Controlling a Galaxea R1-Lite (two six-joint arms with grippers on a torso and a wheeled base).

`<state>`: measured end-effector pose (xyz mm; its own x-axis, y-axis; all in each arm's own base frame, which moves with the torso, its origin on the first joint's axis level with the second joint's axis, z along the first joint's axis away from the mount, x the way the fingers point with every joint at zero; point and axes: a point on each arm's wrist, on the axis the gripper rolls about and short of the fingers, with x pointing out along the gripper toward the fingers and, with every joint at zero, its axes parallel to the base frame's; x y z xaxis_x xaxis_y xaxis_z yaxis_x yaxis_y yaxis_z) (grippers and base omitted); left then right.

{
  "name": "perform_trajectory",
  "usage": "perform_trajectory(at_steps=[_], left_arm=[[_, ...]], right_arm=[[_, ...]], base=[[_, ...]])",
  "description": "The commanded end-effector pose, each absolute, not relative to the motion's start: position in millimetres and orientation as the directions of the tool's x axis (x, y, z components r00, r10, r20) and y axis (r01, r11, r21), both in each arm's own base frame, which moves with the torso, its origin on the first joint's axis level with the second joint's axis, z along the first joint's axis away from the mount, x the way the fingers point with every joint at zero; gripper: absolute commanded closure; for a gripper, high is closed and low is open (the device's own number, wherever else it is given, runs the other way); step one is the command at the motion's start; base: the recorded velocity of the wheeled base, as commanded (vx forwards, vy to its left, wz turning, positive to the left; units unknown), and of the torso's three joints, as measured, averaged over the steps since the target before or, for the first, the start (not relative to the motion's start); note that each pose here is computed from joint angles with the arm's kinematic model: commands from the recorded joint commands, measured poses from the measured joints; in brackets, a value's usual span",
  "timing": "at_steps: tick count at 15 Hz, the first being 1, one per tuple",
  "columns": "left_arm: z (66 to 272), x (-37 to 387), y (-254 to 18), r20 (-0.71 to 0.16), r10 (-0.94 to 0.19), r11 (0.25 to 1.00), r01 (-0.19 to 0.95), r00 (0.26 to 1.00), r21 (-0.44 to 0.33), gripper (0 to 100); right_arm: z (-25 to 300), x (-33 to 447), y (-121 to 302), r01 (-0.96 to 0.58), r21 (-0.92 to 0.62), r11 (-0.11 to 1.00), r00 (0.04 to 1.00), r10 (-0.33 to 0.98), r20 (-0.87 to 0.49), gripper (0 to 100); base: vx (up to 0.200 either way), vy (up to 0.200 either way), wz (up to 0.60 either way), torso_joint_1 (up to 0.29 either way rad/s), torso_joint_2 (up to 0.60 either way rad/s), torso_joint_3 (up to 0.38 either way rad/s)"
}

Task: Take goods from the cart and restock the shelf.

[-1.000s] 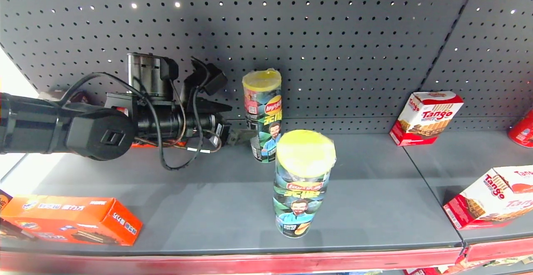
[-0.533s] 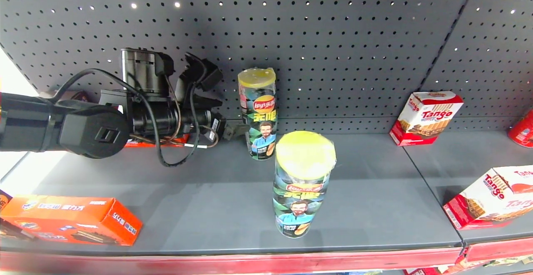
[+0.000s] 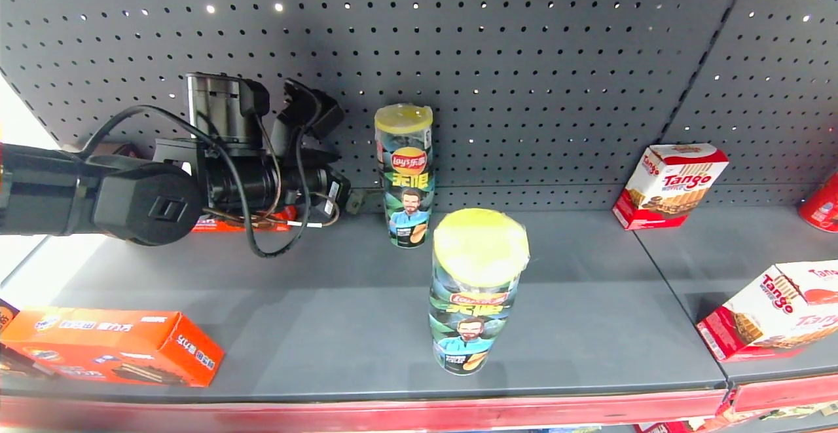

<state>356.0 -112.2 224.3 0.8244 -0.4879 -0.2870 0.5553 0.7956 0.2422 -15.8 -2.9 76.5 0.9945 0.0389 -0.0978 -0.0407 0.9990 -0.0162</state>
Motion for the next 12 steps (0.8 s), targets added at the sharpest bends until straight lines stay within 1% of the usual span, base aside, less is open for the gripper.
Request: perform_trajectory(at_steps=[1,5,8,10,11,12], left_arm=[[219,361,-114,-0.293,-0.476,0.801,0.546,0.829,0.245,0],[217,368,-116,-0.295,-0.450,0.814,0.523,0.843,0.253,0],[213,367,-115,-0.309,-0.410,0.830,0.492,0.858,0.262,0],[217,366,-113,-0.301,-0.388,0.839,0.469,0.871,0.276,0],[225,360,-110,-0.283,-0.354,0.843,0.435,0.891,0.317,0],[226,358,-109,-0.282,-0.334,0.840,0.420,0.899,0.343,0]], right_arm=[[76,-16,-3,-0.041,-0.017,0.999,0.994,0.039,-0.099,0],[76,-16,-3,-0.041,-0.017,0.999,0.994,0.039,-0.099,0],[76,-16,-3,-0.041,-0.017,0.999,0.994,0.039,-0.099,0],[76,-16,-3,-0.041,-0.017,0.999,0.994,0.039,-0.099,0],[76,-16,-3,-0.041,-0.017,0.999,0.994,0.039,-0.099,0],[76,-16,-3,-0.041,-0.017,0.999,0.994,0.039,-0.099,0]], base=[[0.000,0.000,0.00,0.000,0.00,0.000],[0.000,0.000,0.00,0.000,0.00,0.000],[0.000,0.000,0.00,0.000,0.00,0.000],[0.000,0.000,0.00,0.000,0.00,0.000],[0.000,0.000,0.00,0.000,0.00,0.000],[0.000,0.000,0.00,0.000,0.00,0.000]])
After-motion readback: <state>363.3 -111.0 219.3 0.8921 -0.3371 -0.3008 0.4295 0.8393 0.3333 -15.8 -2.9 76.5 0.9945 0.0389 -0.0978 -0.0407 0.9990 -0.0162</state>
